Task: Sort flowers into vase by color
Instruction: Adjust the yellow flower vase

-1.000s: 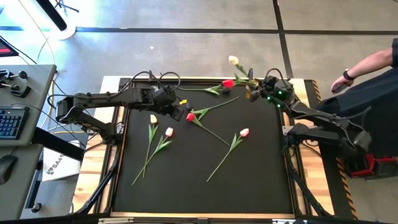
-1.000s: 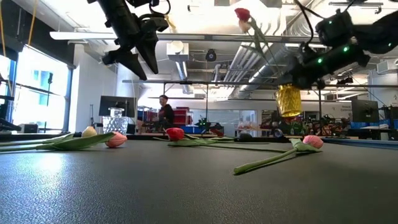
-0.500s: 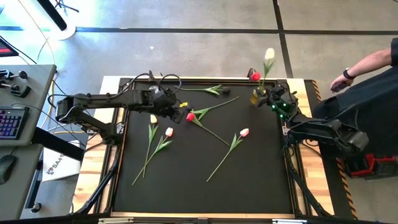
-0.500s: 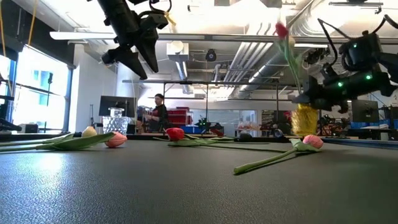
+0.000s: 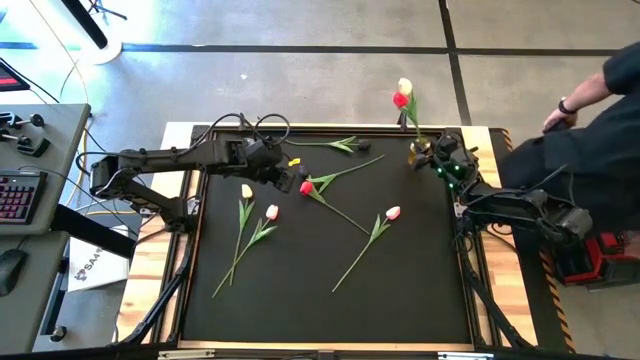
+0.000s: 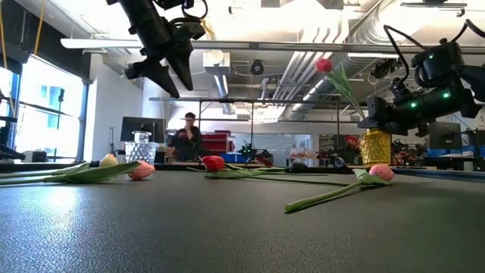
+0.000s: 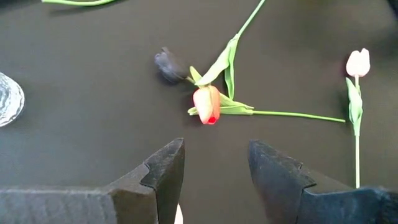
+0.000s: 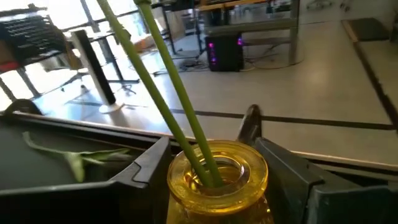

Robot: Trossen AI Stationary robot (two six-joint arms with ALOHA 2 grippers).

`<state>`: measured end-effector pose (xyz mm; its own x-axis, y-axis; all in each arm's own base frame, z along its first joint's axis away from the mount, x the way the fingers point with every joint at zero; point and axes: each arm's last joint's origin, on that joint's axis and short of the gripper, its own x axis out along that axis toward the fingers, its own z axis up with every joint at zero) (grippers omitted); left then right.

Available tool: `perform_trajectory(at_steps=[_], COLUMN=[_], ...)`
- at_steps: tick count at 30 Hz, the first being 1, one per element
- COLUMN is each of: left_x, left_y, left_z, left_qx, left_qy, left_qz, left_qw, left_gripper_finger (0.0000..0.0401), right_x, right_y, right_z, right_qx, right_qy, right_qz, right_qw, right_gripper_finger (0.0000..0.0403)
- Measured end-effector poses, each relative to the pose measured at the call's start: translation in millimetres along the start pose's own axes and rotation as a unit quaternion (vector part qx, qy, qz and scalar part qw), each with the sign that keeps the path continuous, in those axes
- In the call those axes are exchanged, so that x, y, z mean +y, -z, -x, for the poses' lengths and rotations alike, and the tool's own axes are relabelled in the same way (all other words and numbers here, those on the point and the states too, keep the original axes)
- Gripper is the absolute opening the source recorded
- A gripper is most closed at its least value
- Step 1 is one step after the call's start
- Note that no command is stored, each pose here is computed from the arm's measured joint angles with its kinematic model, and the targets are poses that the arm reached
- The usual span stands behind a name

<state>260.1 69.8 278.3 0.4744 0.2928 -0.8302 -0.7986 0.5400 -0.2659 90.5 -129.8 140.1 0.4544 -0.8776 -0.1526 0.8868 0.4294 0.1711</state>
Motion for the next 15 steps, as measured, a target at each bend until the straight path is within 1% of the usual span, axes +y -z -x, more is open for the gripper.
perform_trajectory(at_steps=[6, 10, 15], left_x=[0.0, 0.2, -1.5], left_y=[-0.2, -0.4, 1.3], left_z=[0.0, 0.0, 0.4], left_qx=[-0.003, -0.006, -0.005], left_qy=[-0.003, -0.006, -0.004], left_qz=[-0.001, -0.004, -0.008], left_qw=[1.0, 1.0, 1.0], left_gripper_finger=[0.0165, 0.0165, 0.0165], right_x=[1.1, 1.3, 3.4], right_y=[-1.4, 4.2, 7.3], right_z=[-13.2, -24.3, -31.9], right_qx=[0.023, 0.048, 0.029], right_qy=[0.008, 0.006, 0.003], right_qz=[0.053, 0.05, 0.038], right_qw=[0.998, 0.998, 0.999], right_gripper_finger=[0.0177, 0.0177, 0.0177])
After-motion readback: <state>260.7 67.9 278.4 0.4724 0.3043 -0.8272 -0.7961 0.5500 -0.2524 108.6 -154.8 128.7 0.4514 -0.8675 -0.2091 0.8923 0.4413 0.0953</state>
